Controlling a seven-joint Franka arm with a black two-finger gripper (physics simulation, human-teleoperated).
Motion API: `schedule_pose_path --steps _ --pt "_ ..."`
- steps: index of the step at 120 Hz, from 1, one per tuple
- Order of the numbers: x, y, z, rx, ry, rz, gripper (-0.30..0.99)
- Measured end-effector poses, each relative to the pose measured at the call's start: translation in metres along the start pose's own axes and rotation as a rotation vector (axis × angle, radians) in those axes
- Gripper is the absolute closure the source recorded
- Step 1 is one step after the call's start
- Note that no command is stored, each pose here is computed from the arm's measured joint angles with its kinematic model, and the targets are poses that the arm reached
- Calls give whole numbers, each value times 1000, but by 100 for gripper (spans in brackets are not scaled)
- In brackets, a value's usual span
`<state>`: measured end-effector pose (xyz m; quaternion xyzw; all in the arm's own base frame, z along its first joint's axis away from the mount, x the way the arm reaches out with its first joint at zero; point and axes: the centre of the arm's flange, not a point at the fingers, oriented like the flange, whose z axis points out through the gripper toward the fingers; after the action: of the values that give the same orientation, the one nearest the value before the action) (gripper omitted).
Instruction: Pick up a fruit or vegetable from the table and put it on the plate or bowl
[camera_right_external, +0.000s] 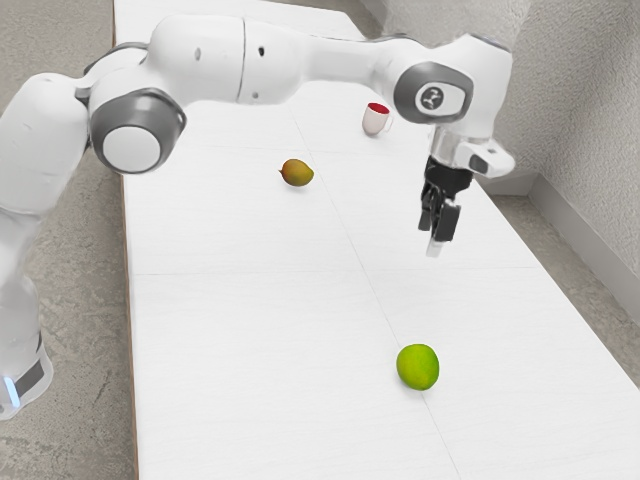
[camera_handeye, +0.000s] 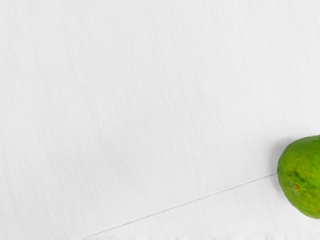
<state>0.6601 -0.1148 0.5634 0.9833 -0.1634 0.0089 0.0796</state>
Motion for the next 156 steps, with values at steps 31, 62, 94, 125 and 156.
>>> schedule_pose_path --steps 31,62,94,125,156 --pt "-14 90 26 25 -17 168 0" --pt "-46 167 36 70 -30 318 0" --pt "-62 168 66 86 -49 336 0" --pt "-32 181 85 89 -22 355 0" --pt "-15 156 99 103 -26 312 0"
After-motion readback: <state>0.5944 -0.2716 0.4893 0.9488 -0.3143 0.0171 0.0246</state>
